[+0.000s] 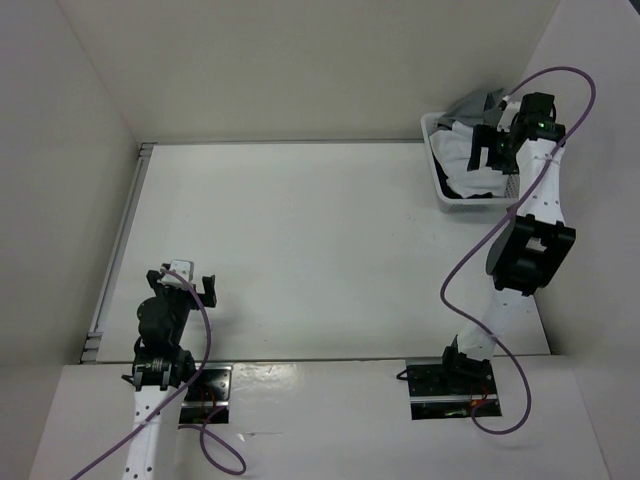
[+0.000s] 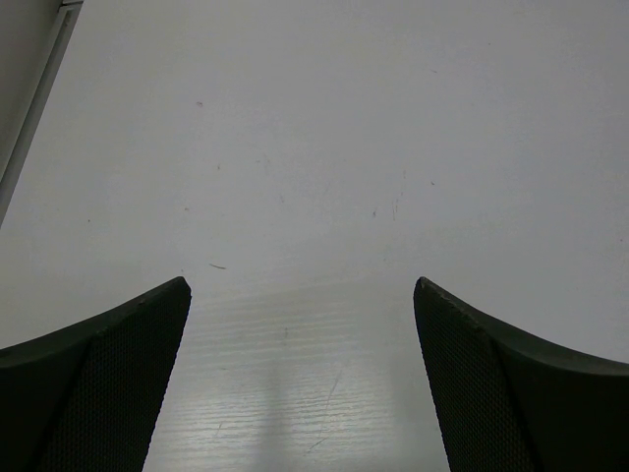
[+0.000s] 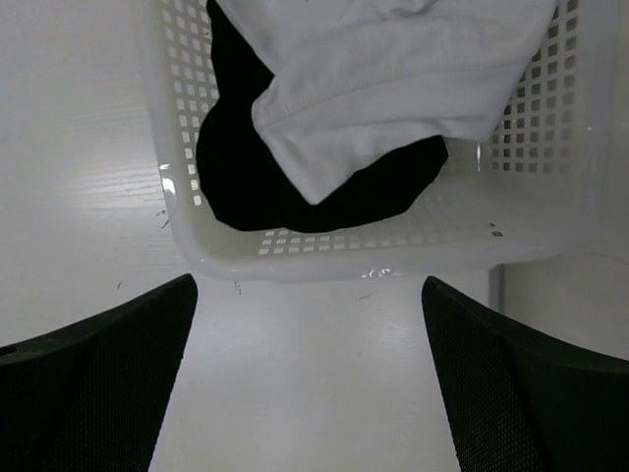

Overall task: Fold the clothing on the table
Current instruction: Grab the skirt from the pile

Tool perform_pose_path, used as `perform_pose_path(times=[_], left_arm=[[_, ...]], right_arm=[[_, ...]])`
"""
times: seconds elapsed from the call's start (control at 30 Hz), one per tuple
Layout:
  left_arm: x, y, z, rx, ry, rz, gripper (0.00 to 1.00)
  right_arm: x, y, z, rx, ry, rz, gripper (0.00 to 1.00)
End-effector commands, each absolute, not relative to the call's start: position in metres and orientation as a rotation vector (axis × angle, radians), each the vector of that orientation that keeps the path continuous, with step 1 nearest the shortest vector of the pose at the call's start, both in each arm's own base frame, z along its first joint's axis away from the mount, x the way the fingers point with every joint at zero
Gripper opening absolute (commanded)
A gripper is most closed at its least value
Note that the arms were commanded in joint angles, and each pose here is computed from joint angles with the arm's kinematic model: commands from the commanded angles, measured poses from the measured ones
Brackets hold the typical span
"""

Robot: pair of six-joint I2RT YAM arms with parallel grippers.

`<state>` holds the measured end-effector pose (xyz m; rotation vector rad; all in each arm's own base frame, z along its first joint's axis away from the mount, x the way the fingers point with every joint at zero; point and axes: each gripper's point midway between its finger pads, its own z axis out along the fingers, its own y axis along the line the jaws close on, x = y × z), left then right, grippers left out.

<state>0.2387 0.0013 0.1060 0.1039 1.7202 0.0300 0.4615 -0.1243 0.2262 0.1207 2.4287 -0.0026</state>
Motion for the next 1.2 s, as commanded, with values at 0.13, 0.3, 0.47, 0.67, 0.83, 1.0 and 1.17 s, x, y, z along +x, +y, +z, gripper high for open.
perform_pose_path(times=[0.13, 0.3, 0.47, 0.67, 0.83, 1.0, 1.17], left_arm=[[0.242, 0.001, 0.122, 0.098, 1.602, 0.036, 1.00], [0.242, 0.001, 0.122, 0.098, 1.602, 0.036, 1.00], [0.242, 0.001, 0.122, 0.098, 1.602, 0.036, 1.00], [0.242, 0.001, 0.122, 0.098, 1.602, 0.036, 1.00], [0.242, 0.001, 0.122, 0.098, 1.602, 0.036, 1.00], [0.242, 0.001, 0.122, 0.098, 1.602, 0.036, 1.00], [0.242, 0.001, 0.122, 0.098, 1.602, 0.036, 1.00]], right_arm=[[0.520, -0.126, 0.213, 0.038, 2.339, 0.000, 0.99], [0.544, -0.127, 0.171, 0.030, 2.358, 0.011, 0.99], [0.555, -0.129, 0.130, 0.011, 2.407, -0.003, 0.98], [0.554, -0.125, 0.089, -0.016, 2.451, -0.033, 0.98], [0.556, -0.131, 0.072, -0.004, 2.437, -0.075, 0.89], [0.557, -0.137, 0.079, 0.005, 2.409, -0.078, 0.61], [0.558, -0.144, 0.134, 0.018, 2.306, -0.085, 0.21]])
